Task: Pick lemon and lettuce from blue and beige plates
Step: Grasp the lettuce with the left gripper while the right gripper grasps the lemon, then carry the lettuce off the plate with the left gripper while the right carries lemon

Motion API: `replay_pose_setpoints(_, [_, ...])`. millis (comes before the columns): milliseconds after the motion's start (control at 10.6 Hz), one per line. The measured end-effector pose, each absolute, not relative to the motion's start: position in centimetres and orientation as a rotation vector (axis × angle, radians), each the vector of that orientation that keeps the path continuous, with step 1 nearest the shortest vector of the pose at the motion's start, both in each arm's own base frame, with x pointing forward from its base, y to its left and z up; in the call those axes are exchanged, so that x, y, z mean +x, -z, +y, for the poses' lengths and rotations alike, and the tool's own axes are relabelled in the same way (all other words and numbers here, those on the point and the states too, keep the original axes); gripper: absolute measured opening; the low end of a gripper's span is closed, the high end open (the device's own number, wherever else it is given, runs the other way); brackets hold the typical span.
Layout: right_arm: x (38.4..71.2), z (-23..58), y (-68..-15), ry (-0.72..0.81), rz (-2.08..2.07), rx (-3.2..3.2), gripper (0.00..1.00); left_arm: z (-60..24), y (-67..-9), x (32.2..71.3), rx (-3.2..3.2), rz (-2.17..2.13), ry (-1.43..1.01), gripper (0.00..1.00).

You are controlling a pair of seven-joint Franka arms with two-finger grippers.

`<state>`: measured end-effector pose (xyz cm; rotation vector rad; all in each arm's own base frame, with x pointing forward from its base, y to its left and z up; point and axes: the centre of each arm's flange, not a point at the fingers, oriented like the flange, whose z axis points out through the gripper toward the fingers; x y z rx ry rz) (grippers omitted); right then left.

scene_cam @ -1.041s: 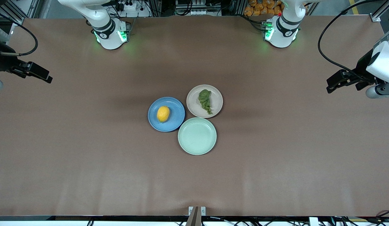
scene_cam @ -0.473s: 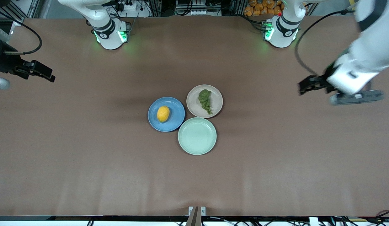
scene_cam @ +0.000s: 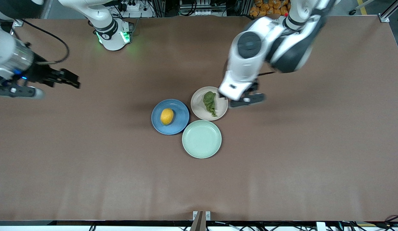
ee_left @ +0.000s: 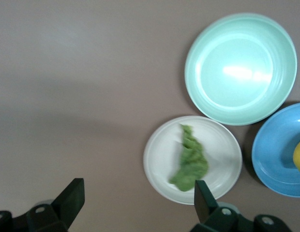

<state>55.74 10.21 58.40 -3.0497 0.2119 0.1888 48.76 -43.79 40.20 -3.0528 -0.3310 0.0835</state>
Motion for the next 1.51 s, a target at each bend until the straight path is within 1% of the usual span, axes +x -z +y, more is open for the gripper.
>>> replay_pose_setpoints(189, [56.7, 16.4, -54.9, -0.21, 0.366, -3.031, 1.0, -47.5, -34.4, 47.4, -3.046, -0.382, -0.092, 1.0])
replay_pose_setpoints(473, [57.6, 25.9, -47.1, -0.234, 0.537, -3.027, 1.0, -47.9, -28.0, 48.4, -3.055, -0.412, -0.129, 1.0])
replay_pose_setpoints(757, [59.1, 29.5, -38.3, -0.274, 0.671, -3.006, 1.0, -48.9, -22.7, 47.7, -3.046, -0.481, -0.166, 1.0])
replay_pose_setpoints(946, [58.5, 31.2, -33.4, -0.24, 0.682, -2.986, 1.0, -49.8, -20.3, 46.7, -3.041, -0.513, -0.18, 0.98])
replay_pose_setpoints(1041, [57.5, 31.8, -31.0, -0.227, 0.676, -2.98, 1.0, -50.1, -19.8, 46.3, -3.037, -0.513, -0.185, 0.96])
replay_pose_setpoints(1135, [56.4, 32.3, -29.0, -0.24, 0.671, -2.985, 1.0, -50.2, -19.6, 46.1, -3.034, -0.508, -0.183, 0.92])
replay_pose_setpoints(1230, [55.6, 32.8, -27.6, -0.259, 0.662, -2.992, 1.0, -50.1, -19.6, 46.2, -3.032, -0.497, -0.169, 0.81])
replay_pose_setpoints(1324, [55.1, 33.2, -26.7, -0.272, 0.653, -2.995, 1.0, -50.0, -19.6, 46.3, -3.028, -0.486, -0.154, 0.63])
replay_pose_setpoints(1514, [54.5, 33.9, -24.8, -0.299, 0.639, -3.001, 1.0, -49.7, -19.5, 46.6, -3.025, -0.488, -0.147, 0.35])
